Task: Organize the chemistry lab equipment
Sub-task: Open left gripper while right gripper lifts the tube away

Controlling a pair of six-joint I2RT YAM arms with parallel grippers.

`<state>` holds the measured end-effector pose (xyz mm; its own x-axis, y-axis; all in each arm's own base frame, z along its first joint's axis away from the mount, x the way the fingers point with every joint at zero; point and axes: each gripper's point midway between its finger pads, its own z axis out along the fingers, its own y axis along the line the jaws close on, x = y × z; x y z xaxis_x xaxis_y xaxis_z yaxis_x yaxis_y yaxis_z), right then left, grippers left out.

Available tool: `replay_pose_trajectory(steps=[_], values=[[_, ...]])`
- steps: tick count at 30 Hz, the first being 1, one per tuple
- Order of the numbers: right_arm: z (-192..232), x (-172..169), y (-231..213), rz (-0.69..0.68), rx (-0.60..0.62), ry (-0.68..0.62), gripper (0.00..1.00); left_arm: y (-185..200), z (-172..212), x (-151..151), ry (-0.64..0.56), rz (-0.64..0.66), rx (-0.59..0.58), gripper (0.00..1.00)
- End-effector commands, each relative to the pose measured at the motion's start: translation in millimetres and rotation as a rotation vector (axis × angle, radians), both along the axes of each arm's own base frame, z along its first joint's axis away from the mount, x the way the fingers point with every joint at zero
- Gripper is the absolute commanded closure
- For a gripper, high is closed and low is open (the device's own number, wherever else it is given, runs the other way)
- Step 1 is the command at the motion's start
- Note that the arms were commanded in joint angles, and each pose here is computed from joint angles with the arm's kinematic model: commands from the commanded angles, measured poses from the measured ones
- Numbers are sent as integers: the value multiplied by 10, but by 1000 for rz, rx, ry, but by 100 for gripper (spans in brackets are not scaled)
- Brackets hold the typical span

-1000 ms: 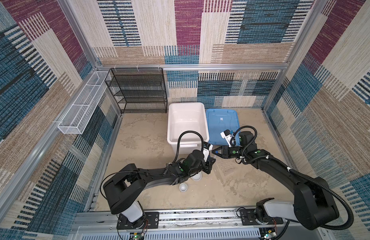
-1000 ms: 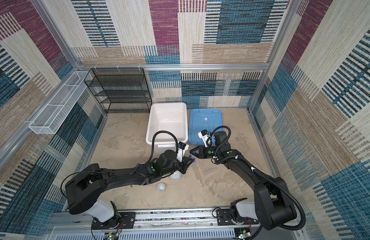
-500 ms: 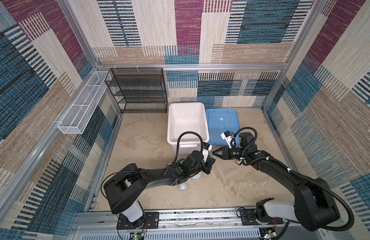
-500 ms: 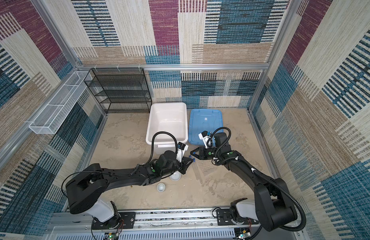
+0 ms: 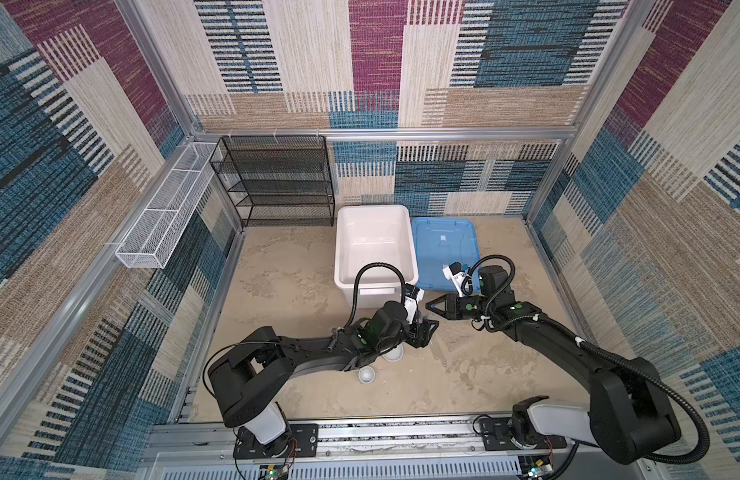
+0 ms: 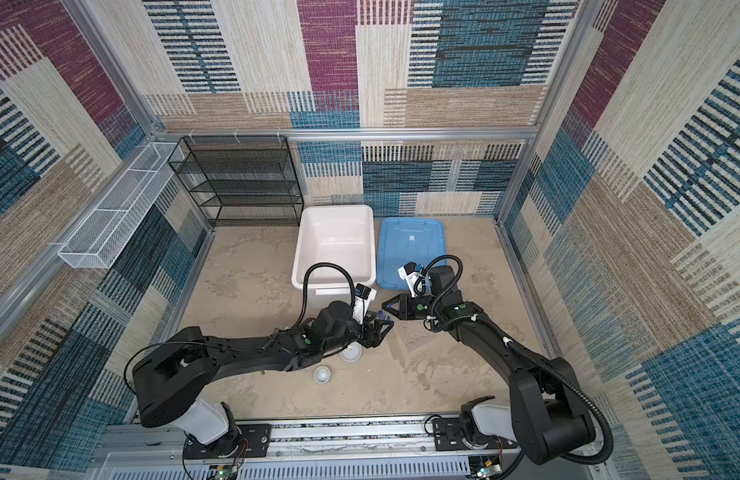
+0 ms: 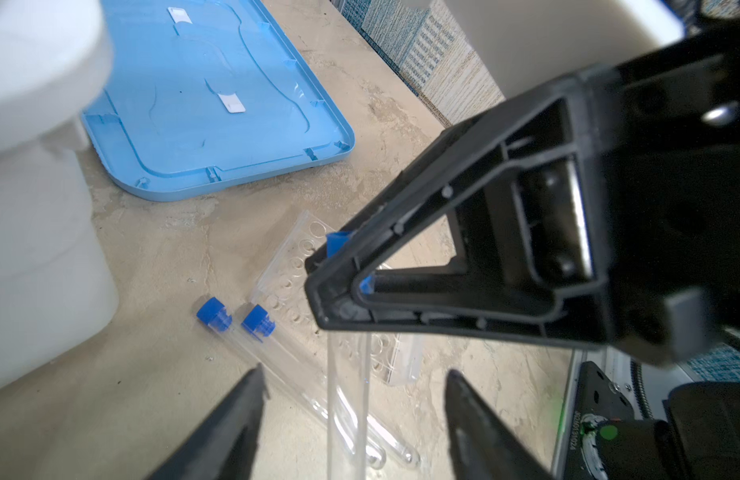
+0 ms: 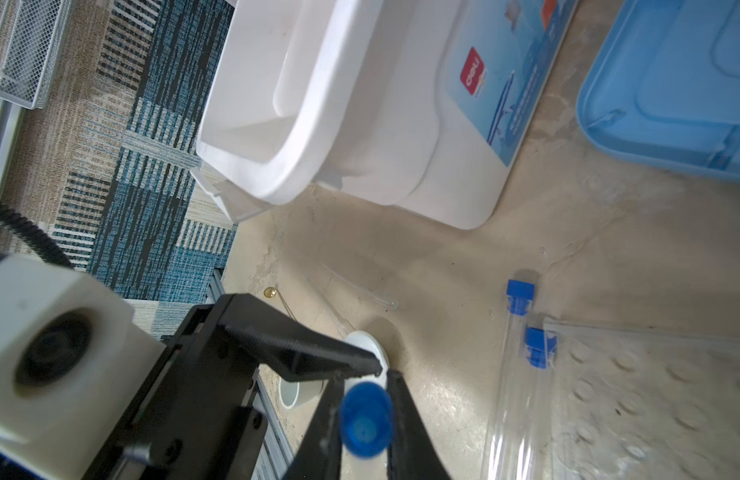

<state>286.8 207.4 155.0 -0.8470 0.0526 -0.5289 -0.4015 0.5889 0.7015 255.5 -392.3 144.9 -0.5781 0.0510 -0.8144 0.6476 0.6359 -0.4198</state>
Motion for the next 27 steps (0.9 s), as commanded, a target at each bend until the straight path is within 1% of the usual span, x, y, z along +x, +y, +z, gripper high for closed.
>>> replay_pose_trajectory(steps=[1, 3, 5, 8, 11, 14, 17, 22, 27], values=[[85, 128, -83, -53, -57, -87, 82, -46, 253, -24, -20, -17, -73, 1], [153, 184, -149, -91, -88, -136, 82, -50, 359, -36, -15, -23, -74, 1], [236, 240, -233, -138, -122, -193, 82, -32, 422, -35, 1, -6, -50, 1], [412, 313, -399, -225, -178, -296, 82, 37, 484, -11, 59, 48, -17, 1], [603, 375, -603, -327, -240, -402, 82, 55, 539, -34, 119, 67, -34, 0], [768, 410, -827, -444, -295, -488, 83, 53, 460, -75, 209, 85, -37, 1], [934, 409, -993, -543, -303, -570, 83, -14, 334, -129, 263, 59, -10, 2], [1021, 418, -1165, -643, -319, -636, 83, -38, 165, -94, 277, 60, 58, 3], [926, 493, -1158, -638, -346, -637, 83, -3, -12, -43, 313, 123, 95, 5]])
